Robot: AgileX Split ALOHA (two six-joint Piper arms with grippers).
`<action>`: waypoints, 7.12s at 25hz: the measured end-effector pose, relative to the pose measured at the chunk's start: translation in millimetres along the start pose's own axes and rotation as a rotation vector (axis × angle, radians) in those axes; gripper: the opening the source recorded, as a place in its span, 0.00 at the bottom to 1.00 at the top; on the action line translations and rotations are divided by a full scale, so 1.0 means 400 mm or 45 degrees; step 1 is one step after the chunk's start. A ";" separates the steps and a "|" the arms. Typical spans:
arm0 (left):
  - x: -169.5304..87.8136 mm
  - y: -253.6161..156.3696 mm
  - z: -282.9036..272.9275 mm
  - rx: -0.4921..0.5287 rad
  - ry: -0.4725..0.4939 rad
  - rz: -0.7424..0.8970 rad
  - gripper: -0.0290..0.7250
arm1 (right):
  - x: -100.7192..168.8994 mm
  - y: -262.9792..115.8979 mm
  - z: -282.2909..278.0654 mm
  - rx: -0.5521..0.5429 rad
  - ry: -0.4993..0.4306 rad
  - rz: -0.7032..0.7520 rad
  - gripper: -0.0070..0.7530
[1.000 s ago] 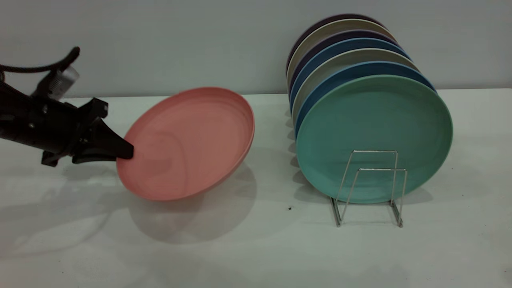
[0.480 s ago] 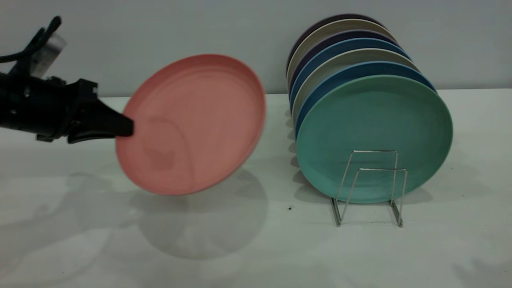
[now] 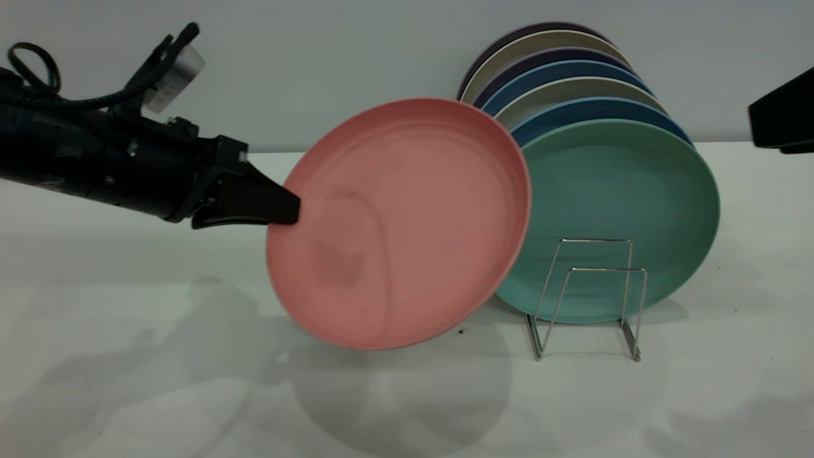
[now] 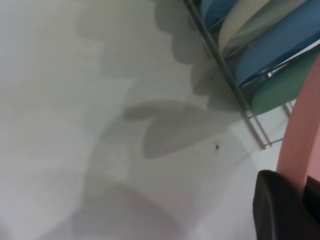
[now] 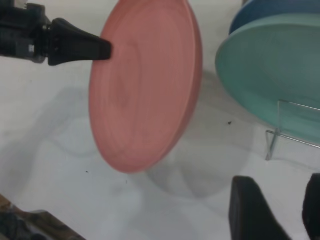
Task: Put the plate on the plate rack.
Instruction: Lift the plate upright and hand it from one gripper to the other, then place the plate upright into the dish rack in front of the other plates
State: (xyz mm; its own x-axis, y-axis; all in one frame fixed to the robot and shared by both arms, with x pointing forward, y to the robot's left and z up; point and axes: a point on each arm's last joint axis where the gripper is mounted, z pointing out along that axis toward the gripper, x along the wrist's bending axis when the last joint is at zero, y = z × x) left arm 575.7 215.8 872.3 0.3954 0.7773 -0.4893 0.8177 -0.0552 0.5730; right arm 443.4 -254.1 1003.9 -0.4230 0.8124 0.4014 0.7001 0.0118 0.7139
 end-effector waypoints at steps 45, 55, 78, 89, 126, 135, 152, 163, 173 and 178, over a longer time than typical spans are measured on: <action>-0.133 0.014 0.076 0.029 -0.072 0.080 0.06 | -0.085 -0.048 0.175 0.071 0.304 0.242 0.53; -0.170 0.040 0.094 0.007 -0.076 0.134 0.06 | -0.096 -0.059 0.193 0.074 0.321 0.266 0.53; -0.201 0.034 0.103 0.020 -0.146 0.139 0.07 | -0.116 -0.070 0.215 0.062 0.299 0.247 0.25; -0.221 0.034 0.098 0.018 -0.258 0.132 0.39 | -0.127 -0.073 0.217 0.071 0.235 0.239 0.11; -0.237 0.141 -0.066 -0.191 -0.282 0.131 0.63 | -0.087 0.065 0.071 0.167 -0.120 -0.387 0.09; -0.239 0.140 -0.068 -0.184 -0.291 0.118 0.63 | 0.000 0.077 0.061 0.206 -0.205 -0.727 0.09; -0.229 0.137 -0.065 -0.164 -0.235 0.133 0.63 | 0.031 0.152 0.033 0.271 -0.530 -1.075 0.09; -0.228 0.138 -0.065 -0.166 -0.229 0.131 0.63 | 0.083 0.150 0.053 0.320 -0.558 -1.400 0.09; -0.228 0.138 -0.065 -0.167 -0.229 0.130 0.63 | 0.160 0.179 0.061 0.237 -0.618 -1.630 0.09; -0.228 0.138 -0.065 -0.166 -0.229 0.129 0.63 | 0.182 0.181 0.064 0.213 -0.593 -1.651 0.09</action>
State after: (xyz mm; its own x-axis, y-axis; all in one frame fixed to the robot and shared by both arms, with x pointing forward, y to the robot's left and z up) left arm 573.9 158.2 965.6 0.5502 0.6472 -0.5277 0.7137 -0.0364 0.6995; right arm 478.0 -179.3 1070.1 -0.6113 0.2849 -0.7383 0.0328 0.9412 0.3361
